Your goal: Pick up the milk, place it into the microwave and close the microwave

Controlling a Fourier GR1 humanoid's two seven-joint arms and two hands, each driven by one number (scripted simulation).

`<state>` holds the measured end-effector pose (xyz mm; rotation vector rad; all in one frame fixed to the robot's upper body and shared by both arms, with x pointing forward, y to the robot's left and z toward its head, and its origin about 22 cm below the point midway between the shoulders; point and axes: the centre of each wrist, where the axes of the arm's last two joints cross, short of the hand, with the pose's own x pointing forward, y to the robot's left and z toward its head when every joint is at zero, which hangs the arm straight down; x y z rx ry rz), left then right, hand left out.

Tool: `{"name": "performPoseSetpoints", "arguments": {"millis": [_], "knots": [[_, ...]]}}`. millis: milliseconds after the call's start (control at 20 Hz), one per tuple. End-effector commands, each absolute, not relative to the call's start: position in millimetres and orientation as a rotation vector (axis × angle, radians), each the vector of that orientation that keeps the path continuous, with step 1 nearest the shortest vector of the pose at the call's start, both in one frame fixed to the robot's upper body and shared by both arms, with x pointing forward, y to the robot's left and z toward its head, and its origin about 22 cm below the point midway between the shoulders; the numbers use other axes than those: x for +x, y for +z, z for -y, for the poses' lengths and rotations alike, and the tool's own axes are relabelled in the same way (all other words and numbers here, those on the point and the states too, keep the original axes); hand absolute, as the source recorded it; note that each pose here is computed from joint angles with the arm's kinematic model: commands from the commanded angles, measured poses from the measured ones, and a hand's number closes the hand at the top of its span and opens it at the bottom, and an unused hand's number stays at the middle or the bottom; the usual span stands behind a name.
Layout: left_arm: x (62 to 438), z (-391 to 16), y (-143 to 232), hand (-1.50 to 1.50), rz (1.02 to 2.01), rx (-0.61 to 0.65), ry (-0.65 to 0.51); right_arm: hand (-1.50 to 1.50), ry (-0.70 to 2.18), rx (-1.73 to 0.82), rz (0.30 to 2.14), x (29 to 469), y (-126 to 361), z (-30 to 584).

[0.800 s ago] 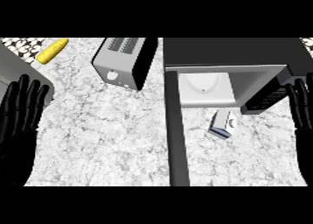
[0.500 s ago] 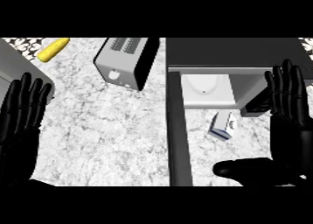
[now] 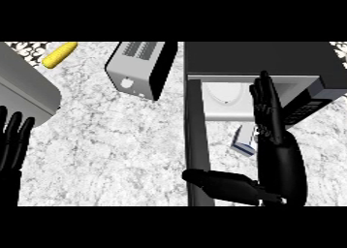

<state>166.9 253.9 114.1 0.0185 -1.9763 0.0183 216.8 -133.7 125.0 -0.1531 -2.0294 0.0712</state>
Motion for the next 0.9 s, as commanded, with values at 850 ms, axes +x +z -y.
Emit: {"name": "performPoseSetpoints", "arguments": {"millis": [850], "knots": [[95.8,-286.8,119.6,-1.50,1.958,-0.009,0.017,-1.50,0.011,-0.330,1.869,230.6,65.9,140.6]]}}
